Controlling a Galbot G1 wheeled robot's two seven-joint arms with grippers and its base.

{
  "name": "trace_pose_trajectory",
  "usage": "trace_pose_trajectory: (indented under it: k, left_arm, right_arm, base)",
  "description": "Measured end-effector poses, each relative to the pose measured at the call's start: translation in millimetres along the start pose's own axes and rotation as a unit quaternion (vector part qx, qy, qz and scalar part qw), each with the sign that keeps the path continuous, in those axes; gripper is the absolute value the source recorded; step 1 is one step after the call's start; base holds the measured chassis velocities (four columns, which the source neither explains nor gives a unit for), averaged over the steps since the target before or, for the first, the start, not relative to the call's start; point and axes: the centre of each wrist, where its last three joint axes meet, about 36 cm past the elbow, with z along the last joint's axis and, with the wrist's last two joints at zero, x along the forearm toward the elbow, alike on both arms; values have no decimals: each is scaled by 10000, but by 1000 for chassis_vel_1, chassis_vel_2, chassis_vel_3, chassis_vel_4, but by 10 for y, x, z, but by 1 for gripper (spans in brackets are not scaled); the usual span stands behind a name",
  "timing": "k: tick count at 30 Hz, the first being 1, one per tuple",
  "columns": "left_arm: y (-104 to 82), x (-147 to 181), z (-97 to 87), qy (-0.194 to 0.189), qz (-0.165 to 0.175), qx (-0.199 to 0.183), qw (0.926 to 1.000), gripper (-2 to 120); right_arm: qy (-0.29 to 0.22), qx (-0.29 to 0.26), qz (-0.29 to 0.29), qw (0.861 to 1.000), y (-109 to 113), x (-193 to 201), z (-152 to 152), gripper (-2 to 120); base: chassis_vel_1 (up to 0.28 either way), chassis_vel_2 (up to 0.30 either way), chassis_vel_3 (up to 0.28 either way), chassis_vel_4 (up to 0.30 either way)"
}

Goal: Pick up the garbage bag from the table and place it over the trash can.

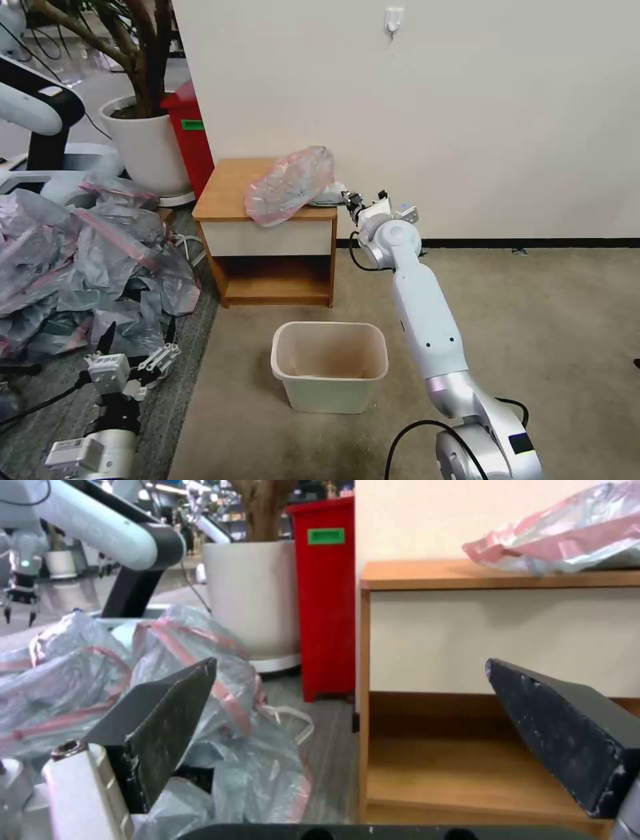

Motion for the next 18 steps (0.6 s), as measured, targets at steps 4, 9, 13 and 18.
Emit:
trace_pose_trajectory:
  k: [4,9,13,18]
  left_arm:
    - [3,5,17,11,-32,1,10000,100]
    - [-7,-5,36,18,-101,5,9999,100]
    - [7,-8,52,33,-84,-21,10000,100]
    - [32,-40,70,25,-47,-65,10000,100]
  right_arm:
    - [-5,8,-10,10000,5,3,0,0]
    - [2,104,-48,9999,-30,98,26,0]
    - [-8,166,26,9999,-149,231,-21,0]
    - [-7,240,121,9996,-264,473,-92,0]
  base:
    - [0,0,0,0]
    - [0,0,0,0]
    - [0,0,0,0]
    - [0,0,0,0]
